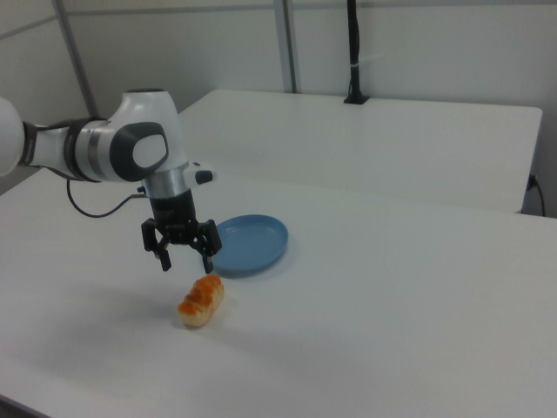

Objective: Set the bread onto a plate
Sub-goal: 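Lower the open gripper down around the bread roll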

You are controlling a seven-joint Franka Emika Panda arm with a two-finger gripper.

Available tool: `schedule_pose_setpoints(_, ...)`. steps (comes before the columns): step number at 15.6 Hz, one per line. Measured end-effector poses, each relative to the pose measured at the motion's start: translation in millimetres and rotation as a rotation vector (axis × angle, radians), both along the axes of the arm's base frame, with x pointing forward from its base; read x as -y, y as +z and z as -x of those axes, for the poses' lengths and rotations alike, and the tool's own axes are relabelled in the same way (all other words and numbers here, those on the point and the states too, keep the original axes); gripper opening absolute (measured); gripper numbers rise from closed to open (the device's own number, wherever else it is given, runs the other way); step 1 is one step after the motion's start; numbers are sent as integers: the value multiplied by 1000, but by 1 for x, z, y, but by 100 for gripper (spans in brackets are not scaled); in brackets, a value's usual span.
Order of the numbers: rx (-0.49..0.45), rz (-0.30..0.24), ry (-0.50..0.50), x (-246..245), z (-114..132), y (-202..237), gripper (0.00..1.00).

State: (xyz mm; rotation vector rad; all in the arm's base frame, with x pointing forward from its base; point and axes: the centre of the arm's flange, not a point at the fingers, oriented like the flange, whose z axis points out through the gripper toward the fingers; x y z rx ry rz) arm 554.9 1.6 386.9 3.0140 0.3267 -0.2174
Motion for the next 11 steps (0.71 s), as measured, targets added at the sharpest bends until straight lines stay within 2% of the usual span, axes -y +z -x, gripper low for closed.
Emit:
schedule_pose_setpoints(5,-4,27,29,1,4,-36,100)
schedule_pose_setpoints(11,6,29,43,-1,5,-70,100)
